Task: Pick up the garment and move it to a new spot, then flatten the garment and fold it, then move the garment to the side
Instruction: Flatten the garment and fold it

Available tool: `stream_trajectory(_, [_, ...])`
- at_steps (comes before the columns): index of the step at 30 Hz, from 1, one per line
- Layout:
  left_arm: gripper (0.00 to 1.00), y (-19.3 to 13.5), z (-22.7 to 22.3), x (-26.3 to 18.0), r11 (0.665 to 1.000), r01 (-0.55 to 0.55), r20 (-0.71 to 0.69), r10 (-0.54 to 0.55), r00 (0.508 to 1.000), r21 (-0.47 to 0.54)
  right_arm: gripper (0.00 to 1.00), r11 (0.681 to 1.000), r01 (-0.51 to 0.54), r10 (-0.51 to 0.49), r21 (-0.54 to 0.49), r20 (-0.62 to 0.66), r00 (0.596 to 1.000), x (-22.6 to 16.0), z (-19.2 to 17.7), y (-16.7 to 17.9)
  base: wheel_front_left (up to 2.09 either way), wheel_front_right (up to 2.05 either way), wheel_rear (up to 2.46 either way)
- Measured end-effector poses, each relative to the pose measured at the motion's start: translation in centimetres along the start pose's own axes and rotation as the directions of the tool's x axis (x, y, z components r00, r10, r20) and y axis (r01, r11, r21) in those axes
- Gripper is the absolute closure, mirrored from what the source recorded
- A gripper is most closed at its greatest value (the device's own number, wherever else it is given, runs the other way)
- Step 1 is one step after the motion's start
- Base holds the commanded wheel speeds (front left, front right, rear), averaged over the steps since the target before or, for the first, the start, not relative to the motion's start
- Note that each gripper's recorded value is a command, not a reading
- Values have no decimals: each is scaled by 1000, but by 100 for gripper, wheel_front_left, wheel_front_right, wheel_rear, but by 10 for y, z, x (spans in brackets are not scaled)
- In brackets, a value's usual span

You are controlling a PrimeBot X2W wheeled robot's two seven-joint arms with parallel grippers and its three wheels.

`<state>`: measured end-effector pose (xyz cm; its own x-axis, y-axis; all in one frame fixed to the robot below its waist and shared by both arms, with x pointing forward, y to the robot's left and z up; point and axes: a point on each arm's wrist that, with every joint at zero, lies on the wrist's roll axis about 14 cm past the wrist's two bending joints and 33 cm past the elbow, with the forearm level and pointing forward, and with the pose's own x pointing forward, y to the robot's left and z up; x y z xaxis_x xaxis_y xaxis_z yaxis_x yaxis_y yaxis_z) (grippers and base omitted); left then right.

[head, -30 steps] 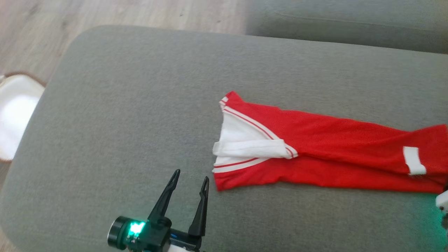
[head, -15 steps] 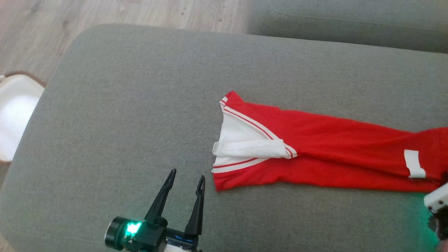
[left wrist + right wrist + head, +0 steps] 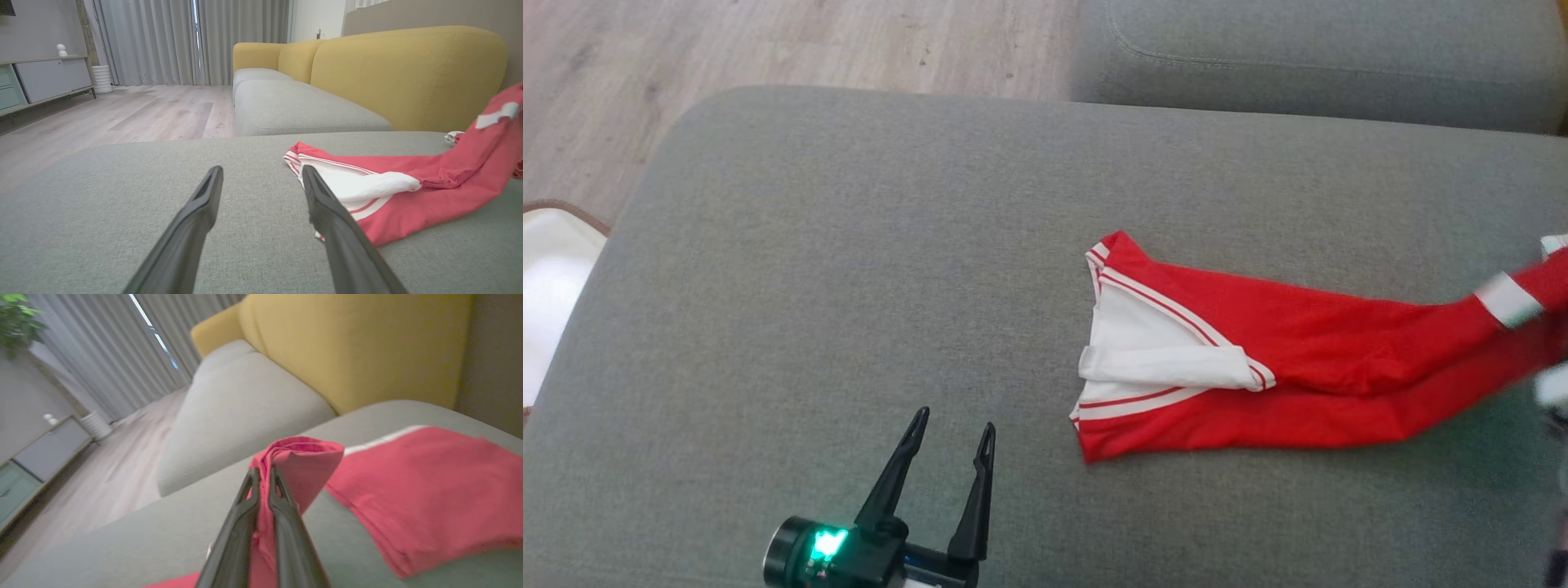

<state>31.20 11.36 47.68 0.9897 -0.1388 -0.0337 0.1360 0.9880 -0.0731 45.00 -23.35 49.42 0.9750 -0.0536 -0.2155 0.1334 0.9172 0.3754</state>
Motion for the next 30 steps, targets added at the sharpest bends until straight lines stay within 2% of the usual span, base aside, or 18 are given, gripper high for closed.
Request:
stream_trajectory(4, [0,3,0,-3,1000,-9,3,9,1000,-1,100,979,-199,201,-39,41,979,-4,11,72,0,0,0])
stream_trajectory(7, [0,8,0,-7,1000,-24,4,24,1000,1,100,946,-319,320,-52,-4,948,-13,-5,115,0,0,0])
stream_trajectory(11, [0,13,-6,-15,999,-48,-13,47,999,-5,100,889,-457,451,-38,-101,887,-25,-37,164,0,0,0])
stream_trajectory(17, [0,18,-6,-19,997,-74,-15,74,997,-12,100,802,-597,579,11,-263,772,-49,-98,215,0,0,0])
stream_trajectory(22, [0,22,-8,-22,996,-88,-20,87,996,-13,100,749,-662,618,27,-388,684,-69,-147,236,0,0,0])
stream_trajectory(23, [0,22,-8,-22,996,-91,-20,90,996,-16,81,742,-670,621,27,-405,671,-72,-155,238,0,0,0])
stream_trajectory(24, [0,22,-8,-22,995,-94,-20,94,995,-18,0,738,-674,622,29,-415,664,-75,-161,239,0,0,0])
stream_trajectory(27, [0,23,-7,-22,995,-100,-16,99,995,-23,0,726,-686,639,35,-403,655,-80,-170,243,0,0,0])
stream_trajectory(30, [0,25,-4,-22,994,-110,-3,110,994,-22,0,716,-694,682,74,-286,673,-80,-151,253,0,0,0])
